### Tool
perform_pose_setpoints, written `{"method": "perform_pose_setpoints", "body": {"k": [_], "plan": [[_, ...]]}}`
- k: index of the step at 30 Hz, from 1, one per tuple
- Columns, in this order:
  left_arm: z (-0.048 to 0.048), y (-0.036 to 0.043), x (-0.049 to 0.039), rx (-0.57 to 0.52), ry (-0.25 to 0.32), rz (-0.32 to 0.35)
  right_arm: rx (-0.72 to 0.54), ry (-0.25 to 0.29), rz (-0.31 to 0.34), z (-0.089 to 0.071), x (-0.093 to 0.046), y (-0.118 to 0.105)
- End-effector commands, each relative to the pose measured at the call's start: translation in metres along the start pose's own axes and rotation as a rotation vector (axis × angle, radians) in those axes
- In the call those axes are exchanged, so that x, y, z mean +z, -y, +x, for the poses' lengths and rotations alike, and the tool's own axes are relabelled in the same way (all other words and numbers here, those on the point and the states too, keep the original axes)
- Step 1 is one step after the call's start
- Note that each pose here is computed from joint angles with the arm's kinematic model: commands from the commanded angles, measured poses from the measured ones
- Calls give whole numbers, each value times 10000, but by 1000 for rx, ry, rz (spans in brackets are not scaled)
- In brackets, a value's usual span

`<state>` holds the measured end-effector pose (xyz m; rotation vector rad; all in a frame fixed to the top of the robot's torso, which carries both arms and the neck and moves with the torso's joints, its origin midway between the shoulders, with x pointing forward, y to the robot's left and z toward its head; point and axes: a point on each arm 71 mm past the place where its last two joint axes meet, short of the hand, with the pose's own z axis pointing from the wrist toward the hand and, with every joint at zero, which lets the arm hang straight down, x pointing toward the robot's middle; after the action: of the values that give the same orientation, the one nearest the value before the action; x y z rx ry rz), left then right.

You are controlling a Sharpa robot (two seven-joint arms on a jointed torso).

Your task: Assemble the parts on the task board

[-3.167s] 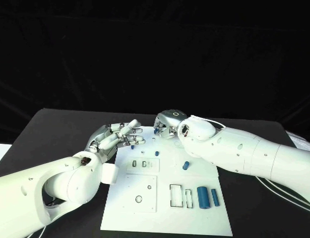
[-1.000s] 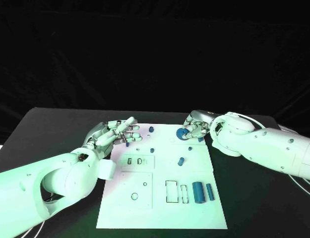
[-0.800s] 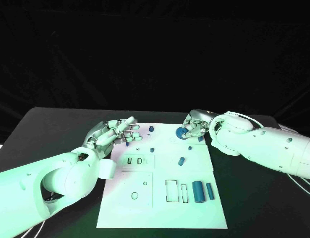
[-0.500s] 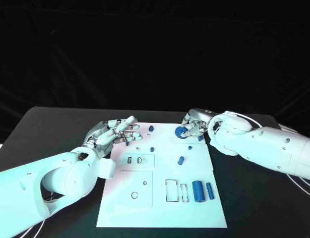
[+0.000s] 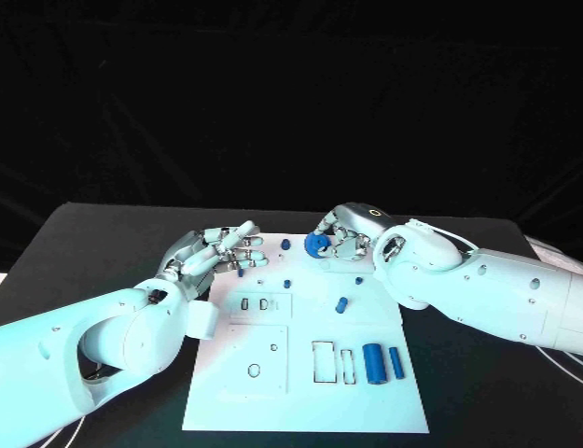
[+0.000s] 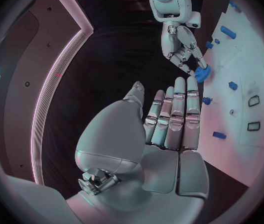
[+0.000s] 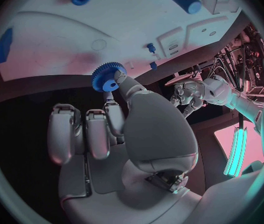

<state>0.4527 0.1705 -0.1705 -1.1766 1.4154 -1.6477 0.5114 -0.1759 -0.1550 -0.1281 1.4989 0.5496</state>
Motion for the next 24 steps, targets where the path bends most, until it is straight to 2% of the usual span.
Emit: {"method": "perform_pose_setpoints", "body": {"k": [1,11,18,24], "plan": [[19,8,2,-9,-19,6,-22,24,-27,13,45,-155],[77,1,24,-13,-28,12,-26,-25,-50,238,236,-495],[75,1,25,-13,-27,13,-38,-58,-45,381,300,-565],[61,3,23,-11,-24,12,-52,-76,-28,437,327,-550]]}}
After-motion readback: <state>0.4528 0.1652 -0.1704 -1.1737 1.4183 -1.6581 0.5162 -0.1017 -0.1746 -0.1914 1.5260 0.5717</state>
